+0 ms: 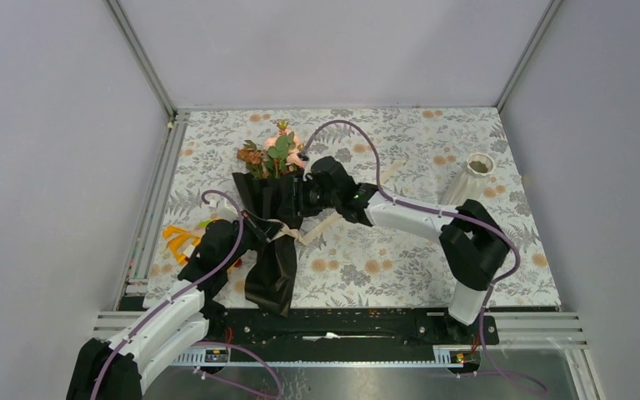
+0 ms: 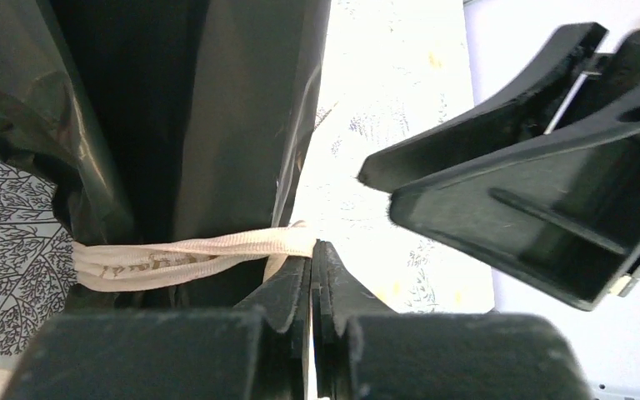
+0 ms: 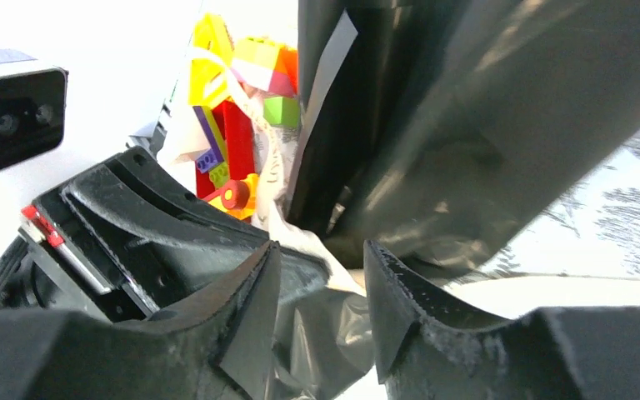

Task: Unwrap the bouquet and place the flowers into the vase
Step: Untie the ribbon from the wrapping paper.

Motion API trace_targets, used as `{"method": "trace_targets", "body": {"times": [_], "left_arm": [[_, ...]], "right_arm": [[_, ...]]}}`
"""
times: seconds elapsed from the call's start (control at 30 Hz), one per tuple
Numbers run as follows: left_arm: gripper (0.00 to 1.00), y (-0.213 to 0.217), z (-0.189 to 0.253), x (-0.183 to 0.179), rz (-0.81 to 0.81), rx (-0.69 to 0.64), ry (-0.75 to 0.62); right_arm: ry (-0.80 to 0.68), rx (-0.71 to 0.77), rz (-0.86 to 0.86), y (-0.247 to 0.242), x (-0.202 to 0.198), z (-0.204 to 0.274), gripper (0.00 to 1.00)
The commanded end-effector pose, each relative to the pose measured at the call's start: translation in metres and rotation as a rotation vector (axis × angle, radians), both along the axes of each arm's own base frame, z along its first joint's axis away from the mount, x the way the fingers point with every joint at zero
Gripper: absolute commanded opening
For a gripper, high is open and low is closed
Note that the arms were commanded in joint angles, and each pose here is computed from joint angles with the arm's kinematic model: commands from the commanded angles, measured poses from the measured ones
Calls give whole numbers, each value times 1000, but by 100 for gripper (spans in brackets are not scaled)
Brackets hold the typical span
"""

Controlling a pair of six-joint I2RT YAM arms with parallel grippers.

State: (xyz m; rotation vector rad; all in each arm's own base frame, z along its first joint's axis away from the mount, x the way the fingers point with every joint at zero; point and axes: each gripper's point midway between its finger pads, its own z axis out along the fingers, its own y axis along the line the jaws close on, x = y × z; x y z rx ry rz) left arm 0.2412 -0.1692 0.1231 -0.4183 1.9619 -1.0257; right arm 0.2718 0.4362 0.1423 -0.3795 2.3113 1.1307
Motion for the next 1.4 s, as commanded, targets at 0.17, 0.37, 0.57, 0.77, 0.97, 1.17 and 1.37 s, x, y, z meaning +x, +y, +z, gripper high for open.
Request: {"method": "trace_targets", "body": {"times": [0.17, 0.37, 0.57, 0.77, 0.97, 1.17, 1.37], "left_arm": [[0, -1, 31, 2, -5, 11, -24], [0, 7, 38, 1, 24, 33, -34], [0, 24, 41, 2, 82, 124, -14], [0, 31, 49, 4, 104, 145, -2], [0, 43, 51, 7, 165, 173, 6], [0, 52, 42, 7, 195, 205, 34], [0, 57, 40, 6, 211, 219, 46]], "right_arm": [[-101, 1, -14, -41, 5, 18, 53], [-72, 42, 72, -39, -15, 1, 52], [-80, 91, 168, -37, -34, -7, 57], [-147, 66, 246, -35, -50, -21, 64], [-147, 73, 221, -26, -45, -21, 65], [-186, 0, 203, -24, -38, -40, 66], [-192, -59, 205, -27, -41, -64, 65]]}}
